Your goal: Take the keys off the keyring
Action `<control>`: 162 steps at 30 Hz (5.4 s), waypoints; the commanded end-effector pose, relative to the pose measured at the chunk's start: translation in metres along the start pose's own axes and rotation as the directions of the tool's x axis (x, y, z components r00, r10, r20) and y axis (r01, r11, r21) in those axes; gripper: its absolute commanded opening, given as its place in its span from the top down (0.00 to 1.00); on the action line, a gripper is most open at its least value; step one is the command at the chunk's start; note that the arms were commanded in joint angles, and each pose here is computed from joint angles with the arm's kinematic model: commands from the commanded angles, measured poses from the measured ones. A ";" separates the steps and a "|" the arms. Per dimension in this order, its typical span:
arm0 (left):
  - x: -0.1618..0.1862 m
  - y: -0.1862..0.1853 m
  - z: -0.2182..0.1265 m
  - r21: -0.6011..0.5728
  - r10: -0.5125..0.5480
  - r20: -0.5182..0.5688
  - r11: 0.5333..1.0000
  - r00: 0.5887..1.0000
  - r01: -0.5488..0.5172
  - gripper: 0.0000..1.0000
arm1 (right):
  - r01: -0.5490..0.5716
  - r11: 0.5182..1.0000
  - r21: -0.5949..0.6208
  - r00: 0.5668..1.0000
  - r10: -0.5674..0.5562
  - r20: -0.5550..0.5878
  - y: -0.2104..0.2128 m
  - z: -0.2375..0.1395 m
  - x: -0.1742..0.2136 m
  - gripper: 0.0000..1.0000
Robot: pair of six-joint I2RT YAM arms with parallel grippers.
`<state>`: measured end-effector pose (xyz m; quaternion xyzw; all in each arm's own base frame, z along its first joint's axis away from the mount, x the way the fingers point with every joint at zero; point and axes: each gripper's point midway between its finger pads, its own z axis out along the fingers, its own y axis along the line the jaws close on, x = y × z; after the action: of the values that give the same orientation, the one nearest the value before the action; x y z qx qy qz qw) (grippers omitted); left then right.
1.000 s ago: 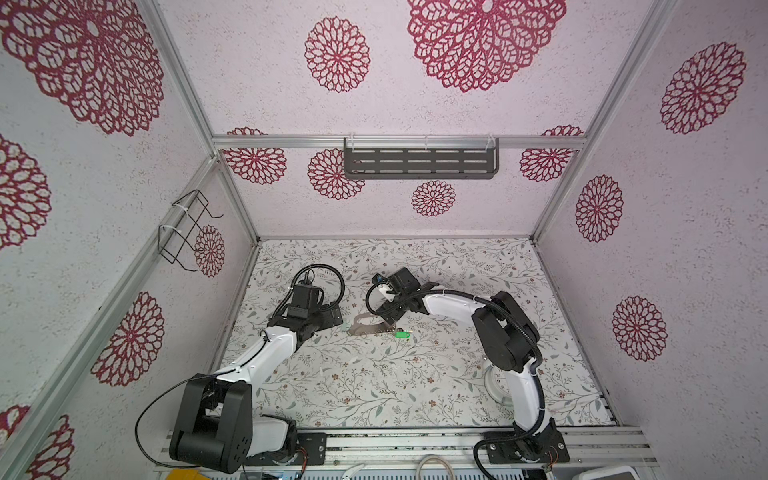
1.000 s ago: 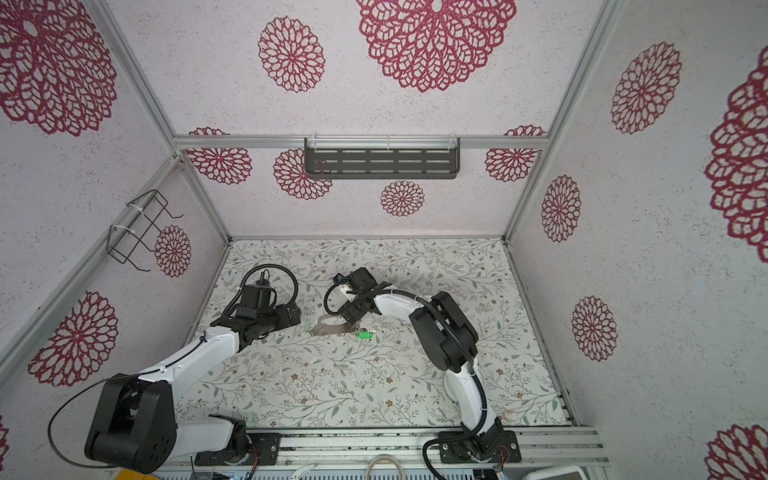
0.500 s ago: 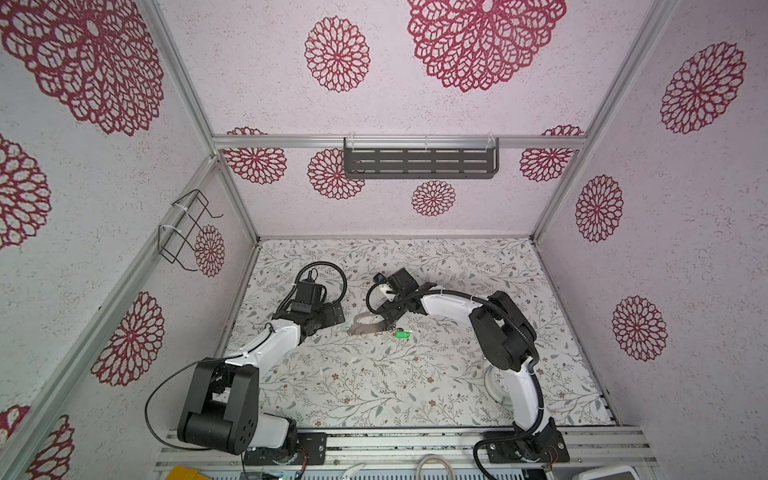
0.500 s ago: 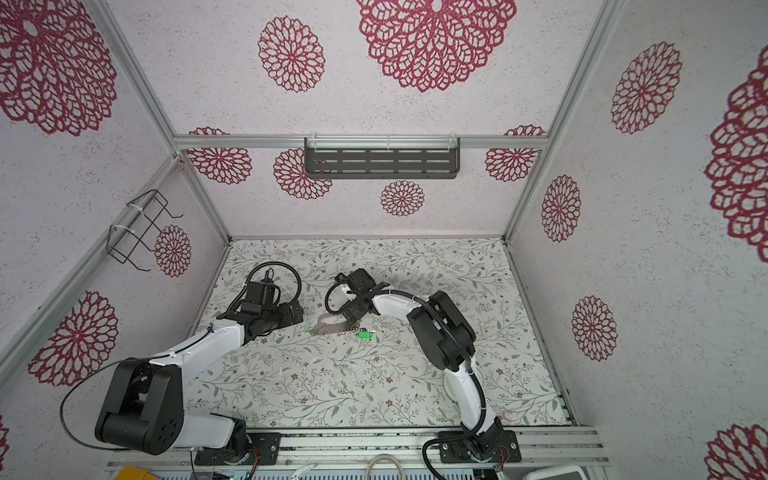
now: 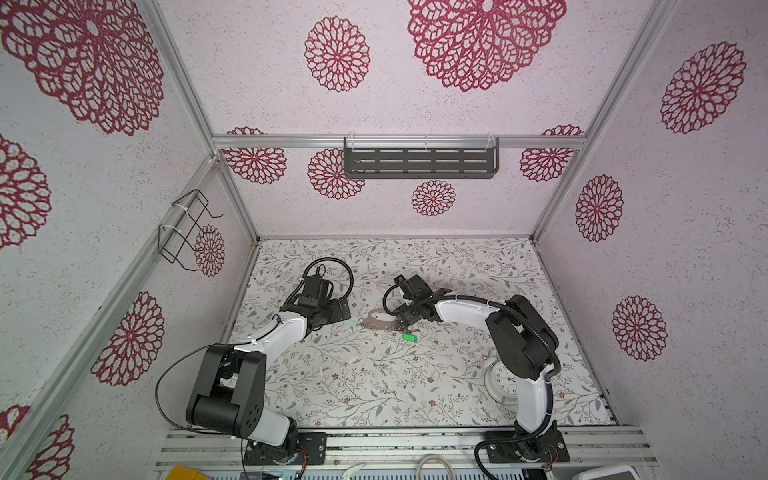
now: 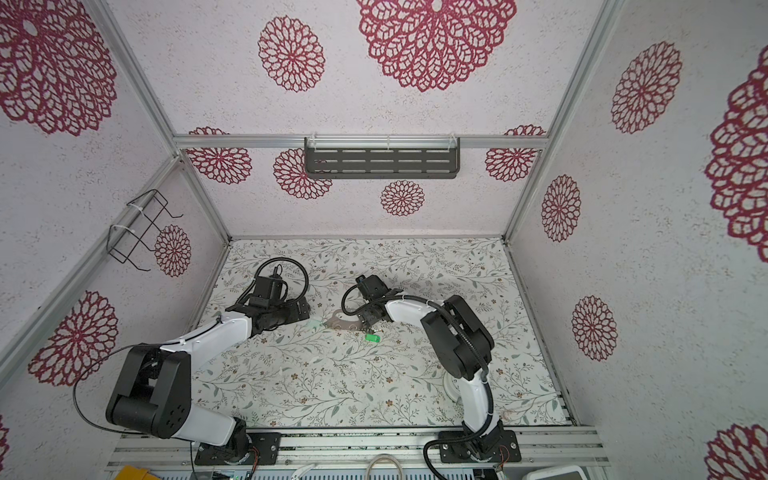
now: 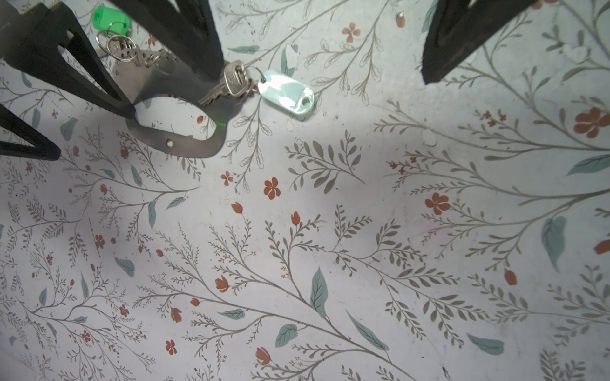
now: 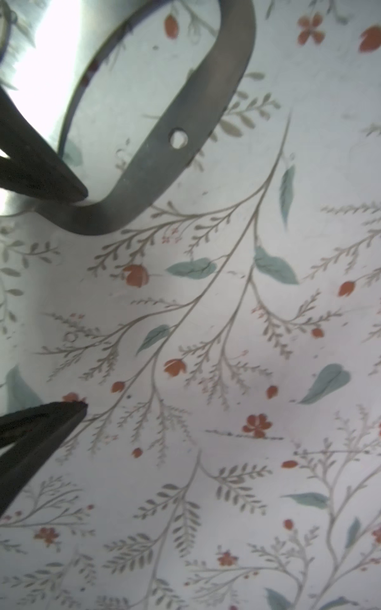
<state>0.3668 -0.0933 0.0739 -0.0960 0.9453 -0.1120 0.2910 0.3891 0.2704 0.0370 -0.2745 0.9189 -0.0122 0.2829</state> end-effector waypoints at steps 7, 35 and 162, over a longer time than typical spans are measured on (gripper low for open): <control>-0.017 -0.012 -0.007 0.032 0.031 0.044 0.999 0.999 -0.033 0.02 | 0.052 0.997 -0.056 0.999 -0.051 0.018 -0.011 -0.040 0.001 0.05; 0.022 -0.113 0.049 0.285 0.603 -0.199 0.789 0.772 -0.543 0.60 | 0.137 0.962 -0.236 0.945 -0.055 0.323 -0.025 -0.087 -0.013 0.61; 0.027 -0.235 -0.170 0.354 0.760 0.632 -0.114 0.148 -0.928 1.00 | 0.697 0.626 -0.349 0.465 -0.024 0.885 0.057 -0.249 -0.049 0.87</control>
<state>0.2826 -0.2932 0.2468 0.6330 0.6330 -0.2219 0.3864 0.2682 0.3080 0.2444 -0.5333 0.5482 0.3771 0.5224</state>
